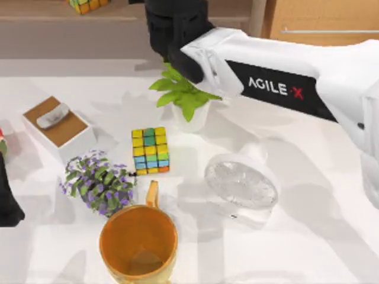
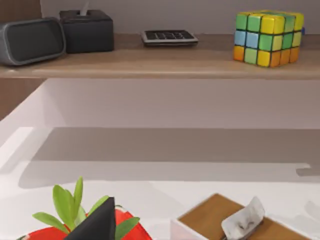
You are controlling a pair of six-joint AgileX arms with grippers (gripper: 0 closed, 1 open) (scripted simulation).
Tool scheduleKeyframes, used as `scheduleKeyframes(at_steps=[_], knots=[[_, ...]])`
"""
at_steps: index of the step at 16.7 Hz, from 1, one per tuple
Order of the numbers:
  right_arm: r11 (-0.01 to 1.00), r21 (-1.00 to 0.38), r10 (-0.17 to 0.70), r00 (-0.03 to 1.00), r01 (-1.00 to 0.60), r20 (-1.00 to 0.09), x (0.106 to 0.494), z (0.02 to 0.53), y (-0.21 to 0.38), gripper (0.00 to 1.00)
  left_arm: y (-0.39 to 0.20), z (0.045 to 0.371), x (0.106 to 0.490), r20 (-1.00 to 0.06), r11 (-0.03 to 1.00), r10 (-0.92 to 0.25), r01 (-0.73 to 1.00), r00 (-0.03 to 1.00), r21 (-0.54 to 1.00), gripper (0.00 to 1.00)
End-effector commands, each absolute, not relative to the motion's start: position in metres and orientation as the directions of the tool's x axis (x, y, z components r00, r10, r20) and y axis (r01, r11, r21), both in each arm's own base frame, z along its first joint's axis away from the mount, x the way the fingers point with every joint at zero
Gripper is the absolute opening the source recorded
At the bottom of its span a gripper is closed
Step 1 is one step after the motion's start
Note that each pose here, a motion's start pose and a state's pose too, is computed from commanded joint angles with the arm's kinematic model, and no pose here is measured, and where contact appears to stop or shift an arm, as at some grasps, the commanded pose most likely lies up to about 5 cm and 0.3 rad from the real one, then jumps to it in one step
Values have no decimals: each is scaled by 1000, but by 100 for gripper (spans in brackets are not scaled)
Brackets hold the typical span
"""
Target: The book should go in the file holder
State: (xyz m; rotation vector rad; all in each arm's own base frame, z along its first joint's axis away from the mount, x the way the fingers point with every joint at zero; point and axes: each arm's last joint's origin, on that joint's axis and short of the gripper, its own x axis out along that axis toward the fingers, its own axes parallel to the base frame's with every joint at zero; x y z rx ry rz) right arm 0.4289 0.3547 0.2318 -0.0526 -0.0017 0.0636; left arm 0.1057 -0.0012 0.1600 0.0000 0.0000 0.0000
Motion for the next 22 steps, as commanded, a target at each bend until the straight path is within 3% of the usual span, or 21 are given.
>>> scheduleKeyframes(at_steps=[7,10,13,17,22], knots=[[901,-174,380,917,-396,-122,383,261,281,0,-1,160,106,0,1000,0,0,1000,0,100],[839,-123,512,845,-531,-157,353,271,231,0,-1,160,106,0,1000,0,0,1000,0,100],[804,-13,587,797,-594,-144,326,278,170,0,-1,160,106,0,1000,0,0,1000,0,100],[818,188,565,820,-544,-86,301,280,81,0,-1,160,106,0,1000,0,0,1000,0,100],[821,512,338,938,-253,-78,283,260,-31,0,-1,160,106,0,1000,0,0,1000,0,100]])
